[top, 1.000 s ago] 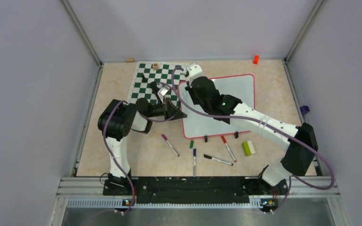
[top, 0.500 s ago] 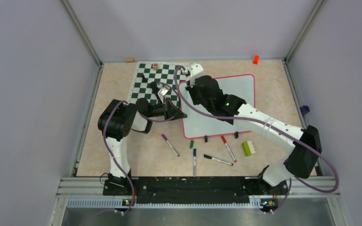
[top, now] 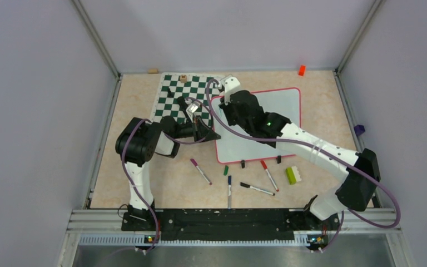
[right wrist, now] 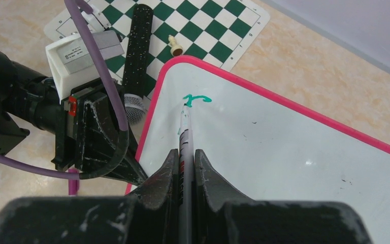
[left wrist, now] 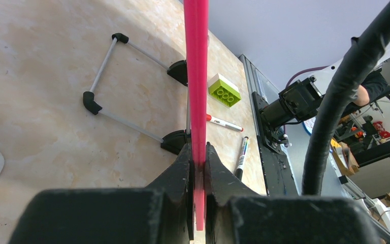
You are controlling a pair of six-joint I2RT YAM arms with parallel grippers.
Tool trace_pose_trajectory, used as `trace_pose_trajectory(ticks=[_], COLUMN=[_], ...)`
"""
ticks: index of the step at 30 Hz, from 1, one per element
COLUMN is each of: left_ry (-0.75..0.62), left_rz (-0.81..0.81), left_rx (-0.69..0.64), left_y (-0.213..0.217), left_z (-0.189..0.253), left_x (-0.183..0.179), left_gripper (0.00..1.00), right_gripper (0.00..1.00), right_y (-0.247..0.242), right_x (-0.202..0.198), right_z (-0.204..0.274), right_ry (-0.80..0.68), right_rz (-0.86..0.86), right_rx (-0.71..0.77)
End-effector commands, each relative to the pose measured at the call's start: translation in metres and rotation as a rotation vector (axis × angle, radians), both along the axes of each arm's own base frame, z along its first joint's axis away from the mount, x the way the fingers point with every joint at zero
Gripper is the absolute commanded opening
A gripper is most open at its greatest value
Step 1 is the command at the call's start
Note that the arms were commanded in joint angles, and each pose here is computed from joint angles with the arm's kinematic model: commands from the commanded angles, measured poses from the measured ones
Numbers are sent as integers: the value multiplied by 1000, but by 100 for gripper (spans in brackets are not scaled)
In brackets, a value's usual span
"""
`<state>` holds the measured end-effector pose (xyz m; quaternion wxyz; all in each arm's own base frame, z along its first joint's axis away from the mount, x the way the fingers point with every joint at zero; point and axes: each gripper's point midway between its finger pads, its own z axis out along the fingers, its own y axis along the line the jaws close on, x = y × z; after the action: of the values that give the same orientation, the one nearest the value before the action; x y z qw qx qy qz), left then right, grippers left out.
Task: Write a sentence on the whiteboard
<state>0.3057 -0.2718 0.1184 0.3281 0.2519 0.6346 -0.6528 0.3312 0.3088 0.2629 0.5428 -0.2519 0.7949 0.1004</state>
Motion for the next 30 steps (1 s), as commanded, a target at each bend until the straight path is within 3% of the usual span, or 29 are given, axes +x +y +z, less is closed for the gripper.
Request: trace_pose_trajectory(ticks=[1, 30], left_ry=[-174, -175], left_rz=[-75, -75], left_rx=[-25, -25], left_y=[-5, -5], left_z=[20, 21], left_x=[-15, -16], left_gripper=[0, 0], right_gripper=[0, 0], right_y=[-6, -28], right_x=[6, 11], right_z=[-7, -20], right_ry=[4, 6], right_rz=[-37, -135], right_rx=[-11, -99])
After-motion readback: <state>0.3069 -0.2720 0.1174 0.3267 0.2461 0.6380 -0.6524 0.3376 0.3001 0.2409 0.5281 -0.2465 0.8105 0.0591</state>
